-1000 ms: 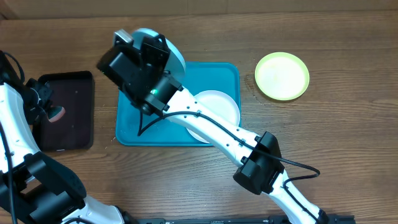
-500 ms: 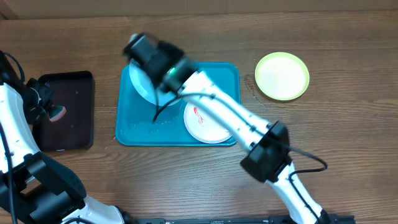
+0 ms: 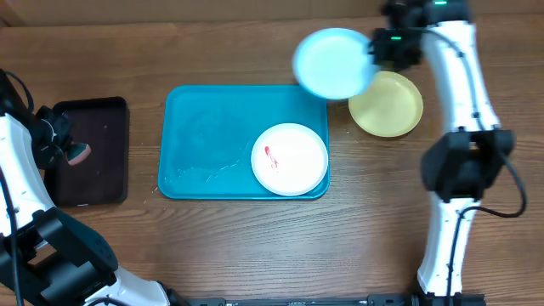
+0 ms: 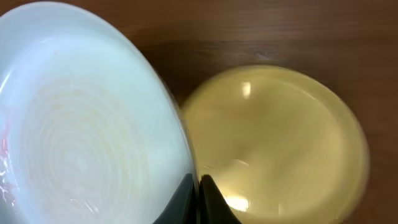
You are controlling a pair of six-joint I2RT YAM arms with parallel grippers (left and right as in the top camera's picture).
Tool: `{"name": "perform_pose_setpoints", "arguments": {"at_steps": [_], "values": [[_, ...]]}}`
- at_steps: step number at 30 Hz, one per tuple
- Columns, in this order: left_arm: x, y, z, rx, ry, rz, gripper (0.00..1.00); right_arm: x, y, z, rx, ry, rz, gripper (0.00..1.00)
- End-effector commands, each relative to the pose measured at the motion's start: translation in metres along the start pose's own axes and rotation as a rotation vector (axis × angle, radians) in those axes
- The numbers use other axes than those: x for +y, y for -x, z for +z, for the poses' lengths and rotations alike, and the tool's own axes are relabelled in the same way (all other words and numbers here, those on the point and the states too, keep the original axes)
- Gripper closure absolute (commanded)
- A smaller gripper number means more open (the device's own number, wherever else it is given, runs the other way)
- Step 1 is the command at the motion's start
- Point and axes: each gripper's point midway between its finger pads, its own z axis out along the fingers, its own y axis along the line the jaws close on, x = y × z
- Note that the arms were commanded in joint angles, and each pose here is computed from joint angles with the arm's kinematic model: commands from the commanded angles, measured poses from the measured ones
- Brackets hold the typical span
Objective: Clean dirty plates on tray and stack at the side
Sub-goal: 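Lift the light blue plate with the right gripper onto the yellow plate, then grasp the rim of the red-stained white plate with the right gripper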
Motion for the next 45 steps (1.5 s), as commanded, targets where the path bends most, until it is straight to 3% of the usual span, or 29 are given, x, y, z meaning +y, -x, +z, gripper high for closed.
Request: {"name": "perform_pose_setpoints", "arguments": {"at_steps": [1,6,13,15,16,18,19,24,29,31,37,45], "values": [[-0.003,-0.002,0.003,0.010,-0.009,0.025,0.96,-0.021,-0.010,-0.010,0.032,0.050,0.098,0.96],[-0.003,-0.002,0.003,0.010,-0.009,0.026,0.96,-0.096,-0.023,0.000,0.062,-0.043,0.212,0.96],[-0.003,0.000,0.003,0.004,-0.012,0.026,0.96,-0.118,-0.040,0.017,0.107,-0.031,0.255,0.96],[-0.003,-0.001,0.003,0.005,-0.011,0.026,0.96,-0.115,-0.042,0.019,0.119,-0.029,0.246,0.80],[-0.003,-0.001,0.003,0.005,-0.011,0.026,0.96,-0.113,-0.043,0.020,0.125,-0.028,0.243,0.66],[-0.003,-0.001,0.003,0.005,-0.011,0.026,0.96,-0.108,-0.045,0.021,0.134,-0.027,0.237,0.48],[-0.003,-0.001,0.003,0.005,-0.011,0.026,0.96,-0.105,-0.046,0.021,0.141,-0.026,0.236,0.44],[-0.003,-0.001,0.003,0.005,-0.012,0.026,0.96,-0.072,-0.049,0.018,0.159,0.063,0.215,0.44],[-0.007,-0.002,0.003,0.014,-0.033,0.026,0.95,0.019,-0.052,0.002,0.151,0.382,-0.038,0.41],[-0.011,-0.004,0.002,0.024,-0.056,0.026,0.96,0.046,-0.057,0.005,0.160,0.422,-0.128,0.40],[-0.013,-0.003,0.002,0.022,-0.069,0.040,0.96,0.103,-0.090,0.047,0.215,0.292,-0.530,0.42],[-0.014,-0.002,0.002,0.018,-0.072,0.046,0.96,0.134,-0.134,0.119,0.251,0.030,-0.776,0.44]]}}
